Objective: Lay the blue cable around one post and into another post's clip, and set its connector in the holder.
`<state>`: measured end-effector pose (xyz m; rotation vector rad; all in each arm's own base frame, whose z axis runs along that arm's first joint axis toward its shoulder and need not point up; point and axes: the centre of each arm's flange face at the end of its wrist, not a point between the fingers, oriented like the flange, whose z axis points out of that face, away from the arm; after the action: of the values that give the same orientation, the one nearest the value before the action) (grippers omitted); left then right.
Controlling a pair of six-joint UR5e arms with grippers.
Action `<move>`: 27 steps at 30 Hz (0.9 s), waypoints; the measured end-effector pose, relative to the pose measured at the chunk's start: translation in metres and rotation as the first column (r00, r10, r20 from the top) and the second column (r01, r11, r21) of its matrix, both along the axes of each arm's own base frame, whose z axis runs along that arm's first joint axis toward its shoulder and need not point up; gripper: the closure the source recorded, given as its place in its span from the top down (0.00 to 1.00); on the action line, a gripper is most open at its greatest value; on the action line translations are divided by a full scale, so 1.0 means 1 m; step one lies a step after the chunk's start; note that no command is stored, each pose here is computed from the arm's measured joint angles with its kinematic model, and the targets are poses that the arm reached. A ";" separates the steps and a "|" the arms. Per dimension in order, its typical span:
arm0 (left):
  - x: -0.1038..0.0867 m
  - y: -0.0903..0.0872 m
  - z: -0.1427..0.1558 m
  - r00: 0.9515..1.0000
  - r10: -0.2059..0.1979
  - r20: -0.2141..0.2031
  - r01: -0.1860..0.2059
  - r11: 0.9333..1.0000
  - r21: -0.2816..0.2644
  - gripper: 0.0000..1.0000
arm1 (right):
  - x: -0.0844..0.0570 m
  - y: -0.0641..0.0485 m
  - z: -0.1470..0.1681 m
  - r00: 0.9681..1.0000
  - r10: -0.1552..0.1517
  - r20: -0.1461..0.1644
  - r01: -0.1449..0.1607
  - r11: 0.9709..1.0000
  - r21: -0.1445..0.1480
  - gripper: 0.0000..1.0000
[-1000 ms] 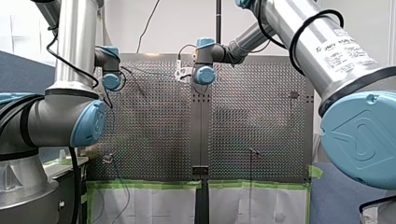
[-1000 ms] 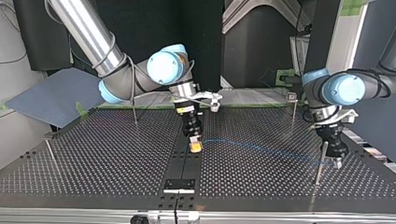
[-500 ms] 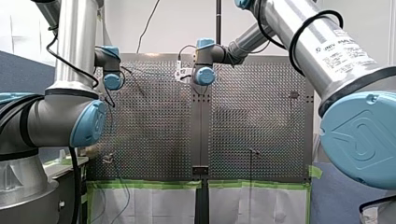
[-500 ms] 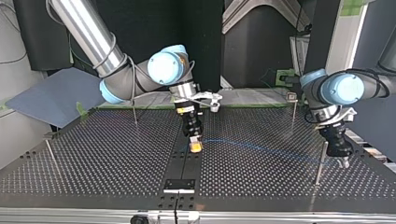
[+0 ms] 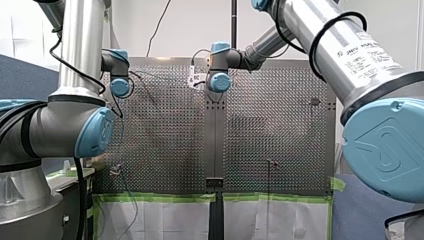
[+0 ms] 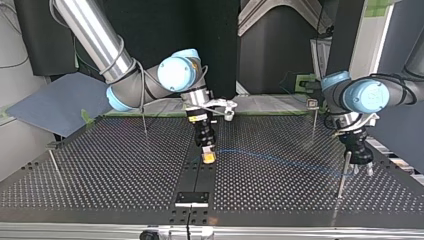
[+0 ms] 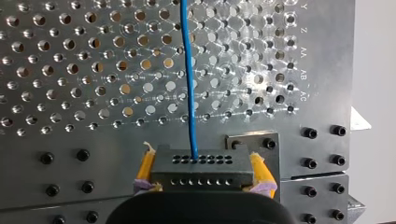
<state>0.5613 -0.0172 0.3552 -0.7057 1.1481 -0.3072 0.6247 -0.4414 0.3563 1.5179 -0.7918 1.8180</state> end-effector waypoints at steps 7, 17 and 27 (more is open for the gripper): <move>0.000 0.001 -0.005 0.999 -0.035 -0.014 0.036 0.999 0.006 0.64 | 0.000 0.000 -0.001 1.000 0.000 -0.002 0.000 1.000 0.002 0.00; -0.001 0.001 -0.011 0.994 -0.109 -0.033 0.108 0.994 -0.018 0.79 | 0.000 0.000 -0.001 1.000 0.000 -0.004 0.000 1.000 0.004 0.00; 0.003 -0.006 -0.008 0.980 -0.201 -0.004 0.201 0.979 -0.021 1.00 | 0.000 0.000 -0.002 1.000 0.000 -0.004 0.000 1.000 0.004 0.00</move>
<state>0.5639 -0.0232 0.3475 -0.6101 1.2259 -0.4882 0.6246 -0.4414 0.3548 1.5232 -0.7940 1.8140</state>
